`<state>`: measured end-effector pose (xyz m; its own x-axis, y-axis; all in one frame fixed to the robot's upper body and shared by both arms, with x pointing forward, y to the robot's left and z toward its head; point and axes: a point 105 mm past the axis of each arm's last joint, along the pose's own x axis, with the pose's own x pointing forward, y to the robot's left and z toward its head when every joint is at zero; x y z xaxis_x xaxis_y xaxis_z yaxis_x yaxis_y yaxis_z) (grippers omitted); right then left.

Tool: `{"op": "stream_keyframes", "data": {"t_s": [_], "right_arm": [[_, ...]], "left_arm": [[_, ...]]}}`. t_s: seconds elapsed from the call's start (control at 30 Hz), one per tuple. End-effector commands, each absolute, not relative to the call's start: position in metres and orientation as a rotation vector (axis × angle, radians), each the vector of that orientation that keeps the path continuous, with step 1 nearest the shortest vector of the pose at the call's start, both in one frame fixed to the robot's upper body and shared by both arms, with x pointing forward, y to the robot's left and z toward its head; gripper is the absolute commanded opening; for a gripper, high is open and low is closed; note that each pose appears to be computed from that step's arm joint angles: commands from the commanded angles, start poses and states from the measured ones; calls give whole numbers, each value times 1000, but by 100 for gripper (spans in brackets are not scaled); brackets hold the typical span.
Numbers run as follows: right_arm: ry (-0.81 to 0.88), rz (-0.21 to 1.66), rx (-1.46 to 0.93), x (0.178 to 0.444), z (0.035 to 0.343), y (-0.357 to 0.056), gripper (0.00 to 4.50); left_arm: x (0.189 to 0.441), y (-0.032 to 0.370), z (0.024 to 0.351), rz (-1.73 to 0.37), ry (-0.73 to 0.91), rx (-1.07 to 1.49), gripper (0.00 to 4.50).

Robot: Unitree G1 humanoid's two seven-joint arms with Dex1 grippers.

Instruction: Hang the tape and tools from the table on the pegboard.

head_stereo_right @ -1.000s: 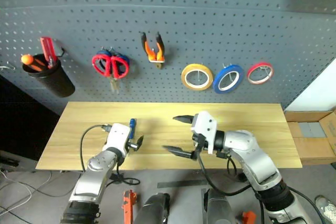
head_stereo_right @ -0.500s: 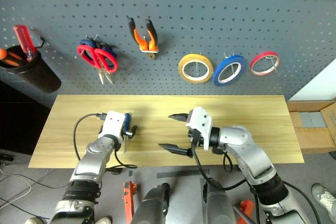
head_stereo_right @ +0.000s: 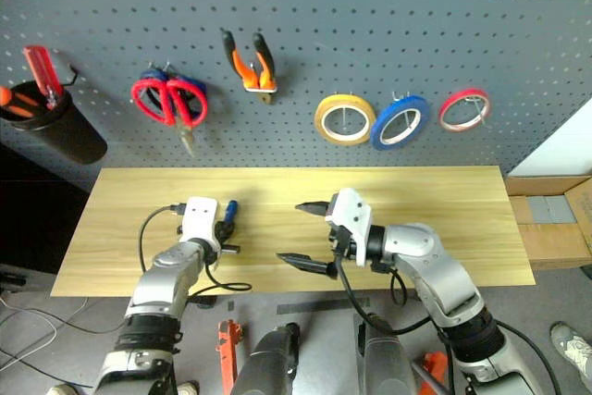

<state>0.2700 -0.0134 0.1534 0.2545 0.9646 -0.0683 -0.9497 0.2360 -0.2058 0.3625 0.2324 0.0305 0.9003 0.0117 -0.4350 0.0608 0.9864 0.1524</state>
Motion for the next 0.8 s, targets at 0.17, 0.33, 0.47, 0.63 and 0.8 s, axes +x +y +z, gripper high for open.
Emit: {"op": "stream_keyframes", "data": {"t_s": [0.17,0.33,0.47,0.63,0.8], "right_arm": [[-167,1348,-250,271,168,-12,450],[-216,1399,-153,266,185,-15,450],[-291,1431,-39,259,205,-13,450],[-409,1380,58,265,232,-4,450],[-501,1333,62,278,254,6,450]], "left_arm": [[356,226,79,-63,257,311,46],[321,219,132,5,41,414,46],[298,219,170,111,-109,462,46],[281,219,213,200,-302,552,46],[290,242,274,301,-502,666,46]]}}
